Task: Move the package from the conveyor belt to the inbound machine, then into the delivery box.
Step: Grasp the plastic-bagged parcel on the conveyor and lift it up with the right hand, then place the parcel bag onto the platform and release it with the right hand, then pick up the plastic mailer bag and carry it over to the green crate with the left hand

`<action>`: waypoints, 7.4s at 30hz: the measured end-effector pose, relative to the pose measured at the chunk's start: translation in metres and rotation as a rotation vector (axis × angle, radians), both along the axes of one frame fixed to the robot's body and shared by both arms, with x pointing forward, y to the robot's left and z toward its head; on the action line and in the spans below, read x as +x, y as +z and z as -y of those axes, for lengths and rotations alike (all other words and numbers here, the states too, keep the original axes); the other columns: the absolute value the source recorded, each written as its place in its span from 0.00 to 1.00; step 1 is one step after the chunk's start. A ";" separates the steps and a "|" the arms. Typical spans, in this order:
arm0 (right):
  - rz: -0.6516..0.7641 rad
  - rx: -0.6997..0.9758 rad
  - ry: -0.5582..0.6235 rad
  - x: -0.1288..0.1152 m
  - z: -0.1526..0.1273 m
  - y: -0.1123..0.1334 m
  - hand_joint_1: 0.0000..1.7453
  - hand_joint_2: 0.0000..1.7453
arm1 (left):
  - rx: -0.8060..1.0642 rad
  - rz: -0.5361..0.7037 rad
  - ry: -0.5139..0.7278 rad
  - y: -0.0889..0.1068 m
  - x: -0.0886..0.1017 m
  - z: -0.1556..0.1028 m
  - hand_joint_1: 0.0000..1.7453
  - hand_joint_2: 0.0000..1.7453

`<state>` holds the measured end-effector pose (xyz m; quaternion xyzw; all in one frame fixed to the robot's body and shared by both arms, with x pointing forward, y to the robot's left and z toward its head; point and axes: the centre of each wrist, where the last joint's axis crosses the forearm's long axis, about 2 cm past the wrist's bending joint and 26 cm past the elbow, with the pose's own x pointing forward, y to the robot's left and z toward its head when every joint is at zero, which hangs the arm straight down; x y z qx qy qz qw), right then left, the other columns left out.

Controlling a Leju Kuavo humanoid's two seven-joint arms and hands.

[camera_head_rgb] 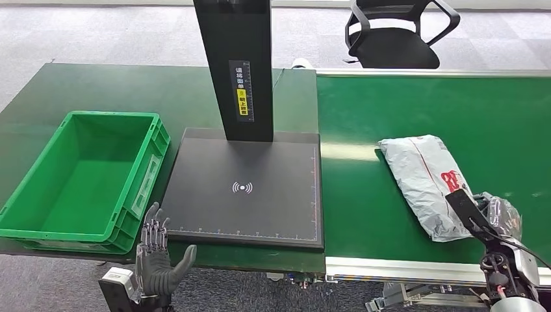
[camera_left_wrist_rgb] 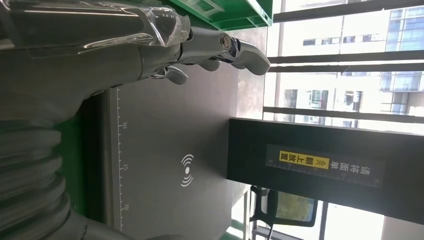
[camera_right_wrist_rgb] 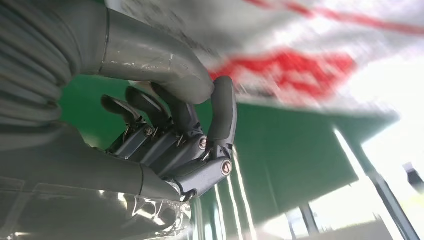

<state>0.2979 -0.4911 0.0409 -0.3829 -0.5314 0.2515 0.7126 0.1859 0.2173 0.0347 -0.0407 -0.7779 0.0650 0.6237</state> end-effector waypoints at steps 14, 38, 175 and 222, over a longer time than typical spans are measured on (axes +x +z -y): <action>0.347 0.164 -0.058 0.029 -0.014 0.027 0.00 1.00 | 0.007 0.007 0.011 0.001 0.000 0.005 0.00 1.00; -0.636 0.117 0.080 0.056 -0.041 0.028 0.11 1.00 | -0.001 0.012 -0.044 -0.002 0.023 0.006 0.00 1.00; 0.841 1.129 0.671 -0.008 -0.354 0.102 0.00 1.00 | 0.852 0.018 -0.121 0.077 0.211 0.032 0.00 1.00; 0.826 1.110 0.586 -0.023 -0.330 0.082 0.00 1.00 | 1.170 0.072 -0.208 0.042 0.151 -0.016 0.00 1.00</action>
